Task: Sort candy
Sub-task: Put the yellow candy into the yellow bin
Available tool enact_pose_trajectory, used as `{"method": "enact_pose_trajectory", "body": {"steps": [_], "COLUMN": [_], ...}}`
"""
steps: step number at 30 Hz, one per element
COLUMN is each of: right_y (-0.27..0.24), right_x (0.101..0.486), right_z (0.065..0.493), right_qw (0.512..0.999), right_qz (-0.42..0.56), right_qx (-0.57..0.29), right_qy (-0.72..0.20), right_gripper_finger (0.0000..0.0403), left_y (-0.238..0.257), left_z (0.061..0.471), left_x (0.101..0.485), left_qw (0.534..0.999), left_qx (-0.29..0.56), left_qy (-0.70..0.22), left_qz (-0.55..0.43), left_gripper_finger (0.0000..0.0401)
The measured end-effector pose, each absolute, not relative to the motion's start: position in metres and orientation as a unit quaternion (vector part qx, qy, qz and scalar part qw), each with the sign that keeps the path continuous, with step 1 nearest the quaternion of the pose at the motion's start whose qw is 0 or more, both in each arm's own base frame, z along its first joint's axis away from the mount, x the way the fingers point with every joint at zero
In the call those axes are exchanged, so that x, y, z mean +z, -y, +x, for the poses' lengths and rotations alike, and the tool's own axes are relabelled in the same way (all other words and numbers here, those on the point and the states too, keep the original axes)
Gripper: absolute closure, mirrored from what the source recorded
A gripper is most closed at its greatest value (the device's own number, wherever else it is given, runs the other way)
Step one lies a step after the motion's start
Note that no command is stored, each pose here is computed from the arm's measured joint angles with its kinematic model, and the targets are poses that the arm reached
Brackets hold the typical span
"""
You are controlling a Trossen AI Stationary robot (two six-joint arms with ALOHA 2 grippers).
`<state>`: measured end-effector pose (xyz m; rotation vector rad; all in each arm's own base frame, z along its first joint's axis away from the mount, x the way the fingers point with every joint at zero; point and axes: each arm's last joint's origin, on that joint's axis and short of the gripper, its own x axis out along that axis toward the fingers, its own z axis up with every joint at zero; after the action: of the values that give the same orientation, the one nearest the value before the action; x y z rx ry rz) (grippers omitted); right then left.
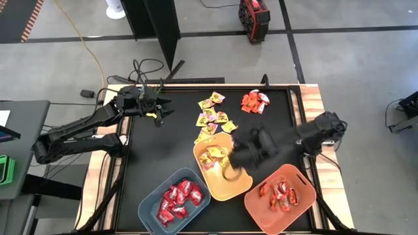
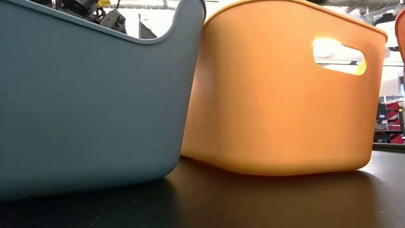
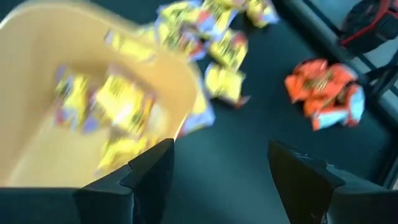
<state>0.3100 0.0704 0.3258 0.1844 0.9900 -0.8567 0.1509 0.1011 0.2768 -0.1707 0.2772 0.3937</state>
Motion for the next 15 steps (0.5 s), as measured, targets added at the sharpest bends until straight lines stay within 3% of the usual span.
{"method": "enact_pose_trajectory", "body": {"steps": [8,15], "right_y": [0.02,0.101], "right_x": [0.331,0.336], "right_z": [0.317,0.317], "right_qw": [0.742,0.758], "right_qz": [0.085,0.117], "right_qx": [-0.452,-0.417], "right_qy": [-0.487,-0.488], "right_gripper_finger": [0.0127,0.0127], "left_y": [-0.101,-0.101], "left_z": [0.151,0.15], "left_x": [0.276,0.274], "left_qw": [0.967,0.966], "left_qx": [0.194,0.192], "left_qy": [-0.141,-0.154], "left_qz": [-0.082,-0.078], "left_gripper_finger": [0.0138,0.0138]}}
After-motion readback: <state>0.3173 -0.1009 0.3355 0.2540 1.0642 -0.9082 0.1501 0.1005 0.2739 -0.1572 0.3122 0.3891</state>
